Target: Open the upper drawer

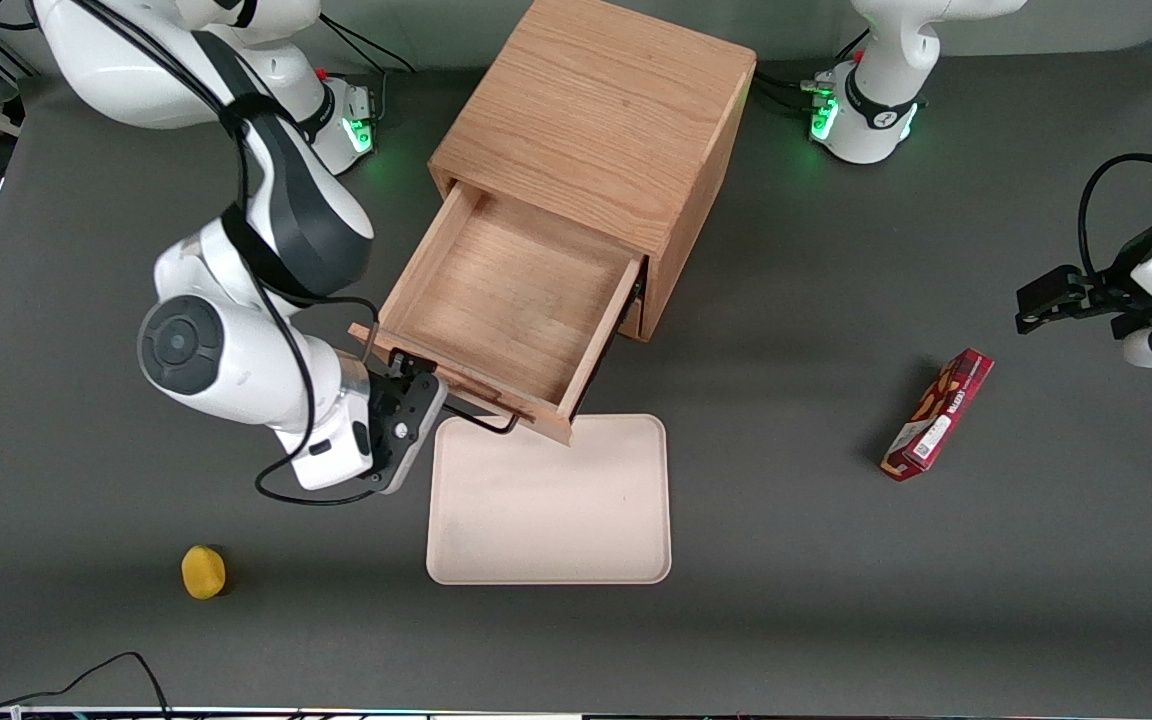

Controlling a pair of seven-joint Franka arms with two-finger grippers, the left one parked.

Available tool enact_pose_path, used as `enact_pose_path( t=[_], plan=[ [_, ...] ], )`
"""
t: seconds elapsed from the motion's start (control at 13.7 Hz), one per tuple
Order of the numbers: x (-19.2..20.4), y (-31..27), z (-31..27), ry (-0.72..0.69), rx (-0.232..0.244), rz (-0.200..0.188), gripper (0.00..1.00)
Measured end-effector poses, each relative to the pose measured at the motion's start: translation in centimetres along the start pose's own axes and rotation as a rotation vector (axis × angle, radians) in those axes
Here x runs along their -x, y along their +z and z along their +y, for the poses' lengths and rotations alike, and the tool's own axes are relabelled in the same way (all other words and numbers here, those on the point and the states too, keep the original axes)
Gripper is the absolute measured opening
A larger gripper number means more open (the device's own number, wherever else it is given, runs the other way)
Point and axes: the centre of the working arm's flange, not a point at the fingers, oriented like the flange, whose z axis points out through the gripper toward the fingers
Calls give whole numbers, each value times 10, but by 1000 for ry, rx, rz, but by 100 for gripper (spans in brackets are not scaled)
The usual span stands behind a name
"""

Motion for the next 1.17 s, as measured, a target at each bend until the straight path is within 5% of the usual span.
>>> enact_pose_path(
  t=[0.15, 0.59, 0.95, 1.17],
  plan=[
    [8, -44, -5, 4, 31, 22, 100],
    [87, -152, -33, 219, 54, -45, 100],
    [196, -215, -8, 735, 49, -84, 100],
    [223, -240, -16, 866, 91, -87, 100]
  ],
)
